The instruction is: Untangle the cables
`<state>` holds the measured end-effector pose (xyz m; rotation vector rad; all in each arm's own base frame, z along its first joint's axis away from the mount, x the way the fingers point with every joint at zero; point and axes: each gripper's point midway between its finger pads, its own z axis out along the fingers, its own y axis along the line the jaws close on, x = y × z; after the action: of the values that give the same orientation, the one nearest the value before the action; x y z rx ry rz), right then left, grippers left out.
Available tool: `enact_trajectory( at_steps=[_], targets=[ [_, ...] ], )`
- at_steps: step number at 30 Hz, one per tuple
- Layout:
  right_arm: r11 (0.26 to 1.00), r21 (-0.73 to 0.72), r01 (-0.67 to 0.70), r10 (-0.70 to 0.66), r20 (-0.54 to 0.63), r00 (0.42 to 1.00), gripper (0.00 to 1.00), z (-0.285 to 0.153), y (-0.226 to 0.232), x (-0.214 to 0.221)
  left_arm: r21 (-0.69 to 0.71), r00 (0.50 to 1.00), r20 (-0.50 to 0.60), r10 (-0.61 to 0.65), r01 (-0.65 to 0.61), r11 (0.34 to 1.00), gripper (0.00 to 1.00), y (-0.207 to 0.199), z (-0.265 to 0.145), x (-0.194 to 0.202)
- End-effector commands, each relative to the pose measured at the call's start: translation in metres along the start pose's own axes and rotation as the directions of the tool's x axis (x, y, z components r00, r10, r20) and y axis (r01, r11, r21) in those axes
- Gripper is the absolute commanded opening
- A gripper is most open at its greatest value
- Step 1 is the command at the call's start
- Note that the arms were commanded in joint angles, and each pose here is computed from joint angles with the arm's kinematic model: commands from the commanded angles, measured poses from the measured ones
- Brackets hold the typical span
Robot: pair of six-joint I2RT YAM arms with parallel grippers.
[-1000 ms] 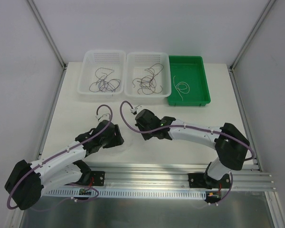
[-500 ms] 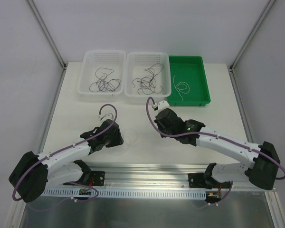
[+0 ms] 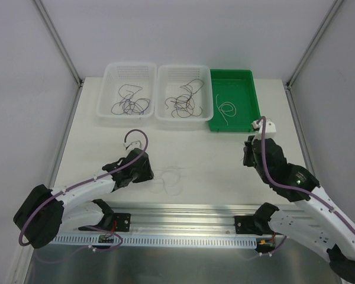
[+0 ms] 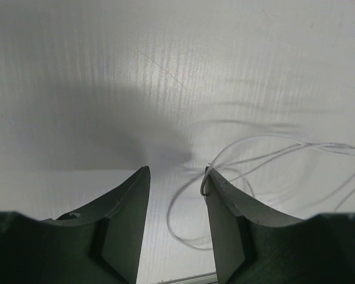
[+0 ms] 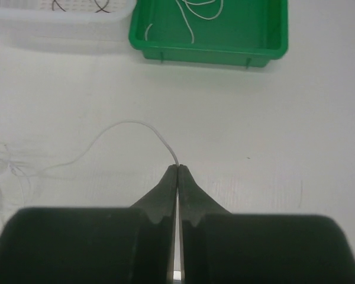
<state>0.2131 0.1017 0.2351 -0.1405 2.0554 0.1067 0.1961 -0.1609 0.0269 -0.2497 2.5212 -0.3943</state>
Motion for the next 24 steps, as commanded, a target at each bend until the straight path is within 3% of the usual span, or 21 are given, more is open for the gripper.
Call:
enact_trajectory(
  at_steps=[1,5,9,10,13,19,22,24],
  targets=[
    [0.994,0.109,0.001,0.001,-0.012,1.0,0.01,-0.012,-0.033,0.007,-0.02,1.0,0.028,-0.004,0.005,1.0,0.42,0.001,0.004,-0.005],
    [0.982,0.184,-0.051,0.041,0.058,0.997,0.01,-0.029,-0.057,-0.003,-0.063,1.0,0.028,0.013,-0.011,0.998,0.32,0.009,0.009,-0.004],
    [0.967,0.243,-0.072,0.047,0.109,0.993,0.01,-0.042,-0.075,-0.013,-0.091,0.999,0.042,0.033,-0.029,0.995,0.06,0.016,0.01,-0.007],
    [0.963,0.26,-0.064,0.038,0.107,0.994,0.01,-0.044,-0.08,-0.013,-0.093,0.998,0.049,0.042,-0.037,0.995,0.04,0.017,0.009,-0.009],
    [0.947,0.319,-0.041,0.008,0.103,0.995,0.01,-0.051,-0.091,-0.021,-0.115,0.995,0.083,0.048,-0.039,0.993,0.0,0.023,0.002,-0.023],
    [0.92,0.389,-0.041,0.01,0.082,0.997,0.01,-0.053,-0.101,-0.025,-0.219,0.966,0.258,0.03,0.028,0.975,0.0,0.047,-0.047,-0.091],
    [0.931,0.364,-0.017,0.007,0.03,1.0,0.01,-0.041,-0.092,-0.014,-0.184,0.926,0.375,0.043,0.03,0.982,0.0,0.038,-0.085,-0.127],
    [0.947,0.322,-0.005,0.013,-0.022,1.0,0.01,-0.027,-0.078,-0.003,-0.065,0.906,0.422,0.021,0.006,0.998,0.0,0.012,-0.112,-0.145]
  ],
)
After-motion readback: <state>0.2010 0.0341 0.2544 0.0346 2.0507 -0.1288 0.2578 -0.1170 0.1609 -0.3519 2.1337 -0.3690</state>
